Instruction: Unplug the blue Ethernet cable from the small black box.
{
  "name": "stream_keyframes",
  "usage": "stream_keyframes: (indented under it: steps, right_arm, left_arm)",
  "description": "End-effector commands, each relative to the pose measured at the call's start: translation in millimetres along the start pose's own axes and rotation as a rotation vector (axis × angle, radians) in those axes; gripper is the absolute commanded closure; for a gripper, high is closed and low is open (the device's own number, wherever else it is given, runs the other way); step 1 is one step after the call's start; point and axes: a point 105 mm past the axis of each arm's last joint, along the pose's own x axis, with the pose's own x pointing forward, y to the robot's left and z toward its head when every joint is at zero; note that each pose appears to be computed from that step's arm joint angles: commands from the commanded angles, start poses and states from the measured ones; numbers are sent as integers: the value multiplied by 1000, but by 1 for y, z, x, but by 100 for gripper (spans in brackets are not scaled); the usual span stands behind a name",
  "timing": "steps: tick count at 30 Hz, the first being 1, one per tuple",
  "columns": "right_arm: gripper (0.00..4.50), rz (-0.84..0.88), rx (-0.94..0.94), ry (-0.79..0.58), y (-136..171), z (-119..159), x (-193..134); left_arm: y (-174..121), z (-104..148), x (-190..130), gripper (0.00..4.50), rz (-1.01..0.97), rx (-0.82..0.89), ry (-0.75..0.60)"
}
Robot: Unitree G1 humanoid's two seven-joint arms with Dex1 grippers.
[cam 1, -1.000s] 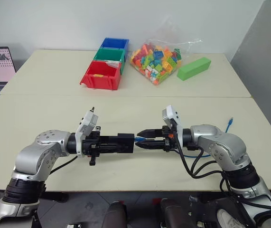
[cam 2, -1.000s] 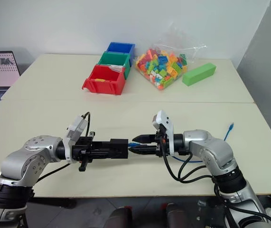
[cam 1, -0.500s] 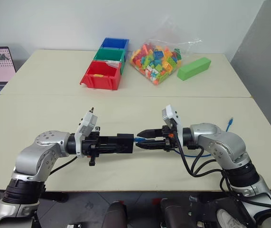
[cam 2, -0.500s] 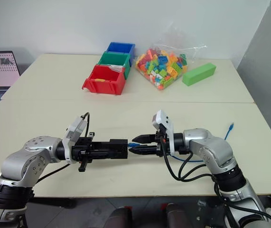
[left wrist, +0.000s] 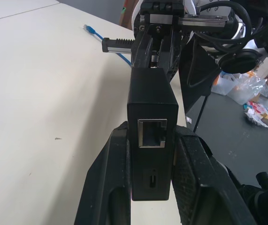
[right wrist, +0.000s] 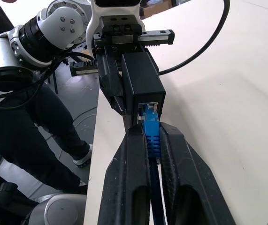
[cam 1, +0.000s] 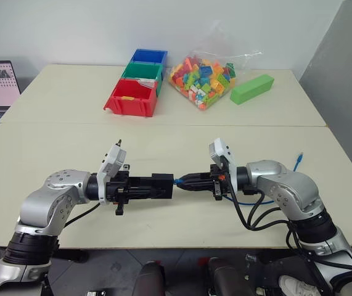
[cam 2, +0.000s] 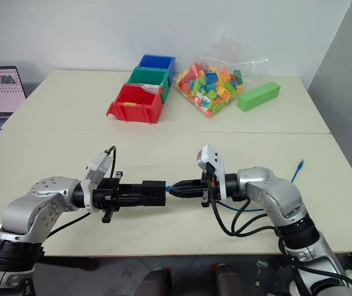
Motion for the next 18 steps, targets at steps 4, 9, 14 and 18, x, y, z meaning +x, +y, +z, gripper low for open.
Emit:
stream_keyframes:
  steps: [4, 9, 14, 18]
  right_arm:
    - [448, 56, -45, 5, 10, 7, 3]
    - [335, 70, -48, 11, 12, 6, -2]
    - [272, 85, -22, 2, 17, 5, -5]
    - [272, 58, 18, -35, 14, 6, -2]
  left_arm:
    - [-4, 4, 3, 371, -15, 36, -9]
    - [-3, 3, 3, 371, -14, 31, -12]
    - [-3, 1, 3, 371, -18, 24, -10]
    - [-4, 1, 3, 371, -20, 22, -14]
